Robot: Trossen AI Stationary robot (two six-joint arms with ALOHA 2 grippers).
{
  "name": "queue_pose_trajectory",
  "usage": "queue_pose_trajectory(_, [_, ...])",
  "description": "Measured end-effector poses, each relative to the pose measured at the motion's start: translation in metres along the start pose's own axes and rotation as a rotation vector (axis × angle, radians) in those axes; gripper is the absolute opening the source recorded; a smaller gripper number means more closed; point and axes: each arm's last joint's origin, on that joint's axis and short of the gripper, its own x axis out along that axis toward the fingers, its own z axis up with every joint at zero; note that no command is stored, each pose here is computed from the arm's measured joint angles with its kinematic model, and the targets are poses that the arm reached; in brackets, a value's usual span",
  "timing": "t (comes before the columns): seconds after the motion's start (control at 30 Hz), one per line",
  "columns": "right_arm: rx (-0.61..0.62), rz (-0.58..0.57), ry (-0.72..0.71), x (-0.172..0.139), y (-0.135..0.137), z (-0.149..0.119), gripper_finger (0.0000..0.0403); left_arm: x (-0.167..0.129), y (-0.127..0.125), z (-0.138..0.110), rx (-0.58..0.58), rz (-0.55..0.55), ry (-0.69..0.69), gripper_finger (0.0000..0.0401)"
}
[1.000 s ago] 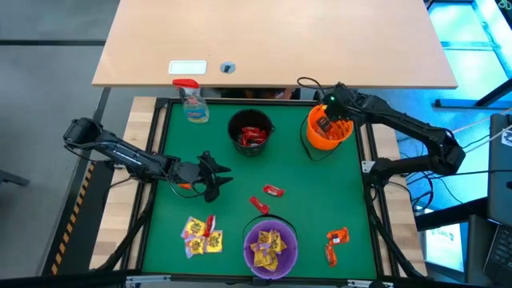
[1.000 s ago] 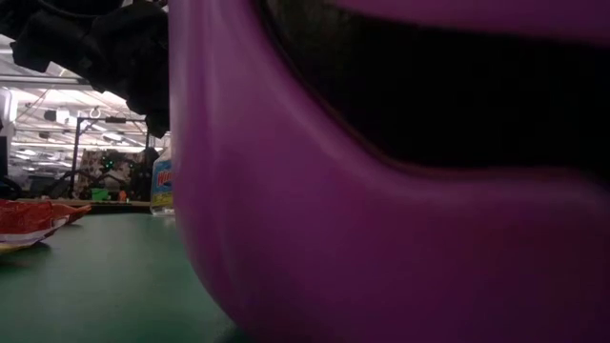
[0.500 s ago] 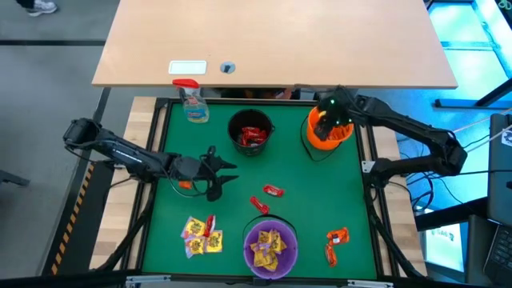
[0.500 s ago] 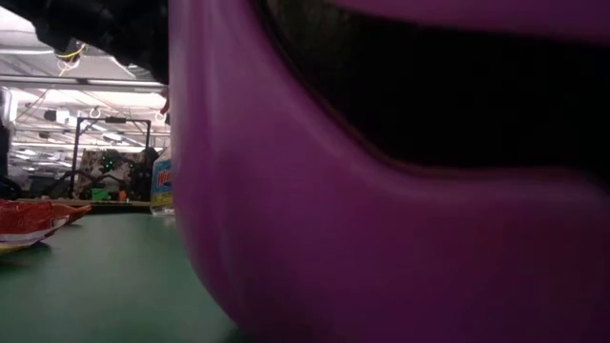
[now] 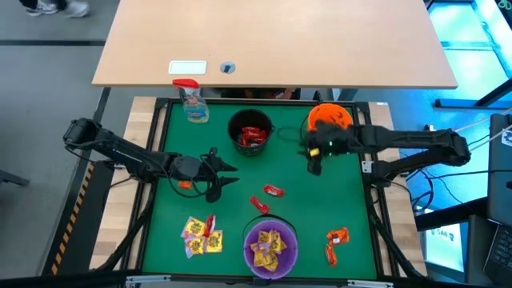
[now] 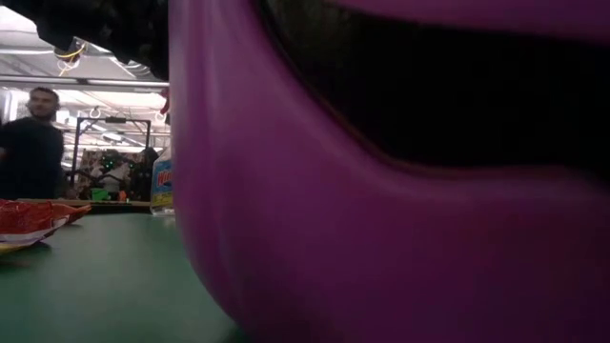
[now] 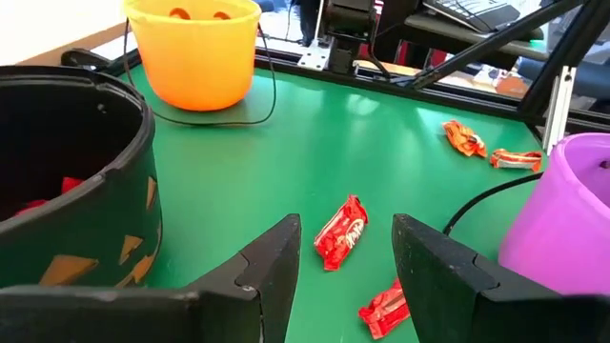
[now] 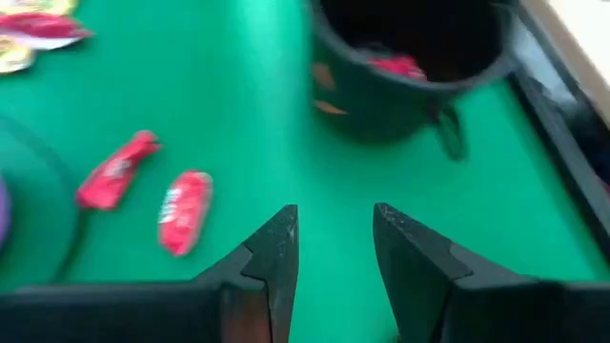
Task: Sort candy
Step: Put the red chocolate into the black bucket
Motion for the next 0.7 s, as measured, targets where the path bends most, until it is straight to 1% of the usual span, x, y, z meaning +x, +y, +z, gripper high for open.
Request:
queue_pose_trajectory(0.13, [-0.055,0.074,-0.062,0.005,0.024,-0.004,0.0134,0.0,0.0,0.0,-0.001,0.0,0.0,0.0157])
queue_pose_trajectory(0.27, [-0.088,0.121,-0.103,0.017,0.04,-0.016,0.0134,0.0,0.0,0.0,0.0,-0.004,0.001,0.0157])
queue_pose_trajectory(0.4, [-0.101,0.144,-0.119,0.03,0.047,-0.034,0.0134,0.0,0.0,-0.001,0.004,-0.005,0.012,0.0157])
queue_pose_trajectory(0.53, [-0.101,0.212,-0.15,0.045,0.053,-0.051,0.0134,0.0,0.0,-0.001,0.011,0.002,0.011,0.0157])
queue_pose_trajectory(0.63, [-0.103,0.236,-0.101,0.057,0.055,-0.065,0.0134,0.001,0.003,0.0,0.046,0.028,0.004,0.0157])
queue_pose_trajectory(0.7, [-0.11,0.238,-0.057,0.066,0.057,-0.071,0.0142,0.002,0.006,0.001,0.045,0.049,-0.001,0.0157])
